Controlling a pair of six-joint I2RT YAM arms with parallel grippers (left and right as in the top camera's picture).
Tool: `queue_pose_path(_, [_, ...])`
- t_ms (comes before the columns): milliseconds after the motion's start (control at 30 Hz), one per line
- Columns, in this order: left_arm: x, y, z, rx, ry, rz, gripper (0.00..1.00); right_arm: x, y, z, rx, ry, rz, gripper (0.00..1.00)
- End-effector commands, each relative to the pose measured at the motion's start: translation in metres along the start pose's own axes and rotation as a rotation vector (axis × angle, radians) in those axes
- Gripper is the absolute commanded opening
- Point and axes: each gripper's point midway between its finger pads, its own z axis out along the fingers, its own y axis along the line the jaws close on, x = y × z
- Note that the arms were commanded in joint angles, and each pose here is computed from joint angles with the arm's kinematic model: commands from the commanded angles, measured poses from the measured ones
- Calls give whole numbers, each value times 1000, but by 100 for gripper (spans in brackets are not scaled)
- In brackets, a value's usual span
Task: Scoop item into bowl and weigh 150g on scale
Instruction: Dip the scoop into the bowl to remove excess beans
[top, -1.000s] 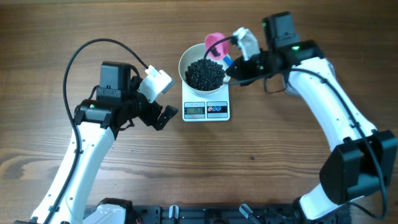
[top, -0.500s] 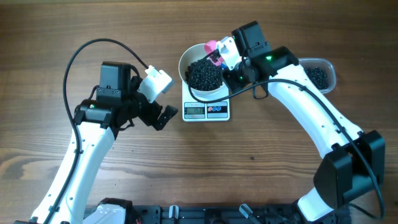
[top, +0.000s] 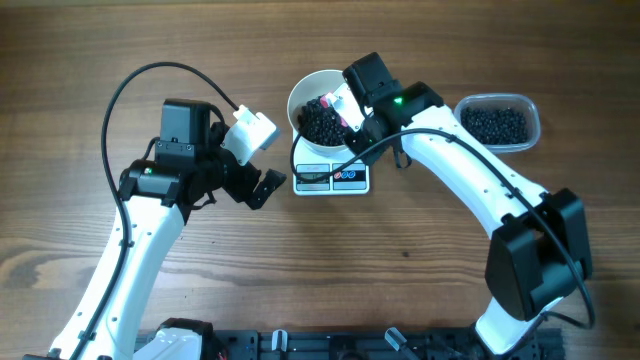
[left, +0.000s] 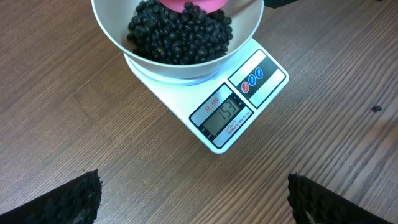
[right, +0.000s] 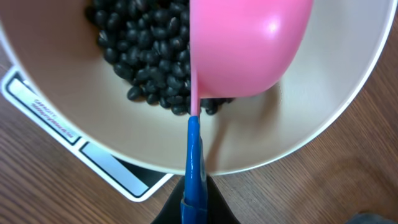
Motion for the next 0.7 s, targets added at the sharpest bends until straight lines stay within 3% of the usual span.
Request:
queue_pose_path(0, [2, 1, 0, -5, 1, -14, 100, 2, -12, 10, 69, 36, -21, 4])
queue_pose_path(400, [2, 1, 0, -5, 1, -14, 100, -4, -22, 14, 123, 24, -99, 4])
queue_pose_path(667, [2, 1, 0, -5, 1, -14, 100, -3, -1, 23, 81, 56, -223, 4])
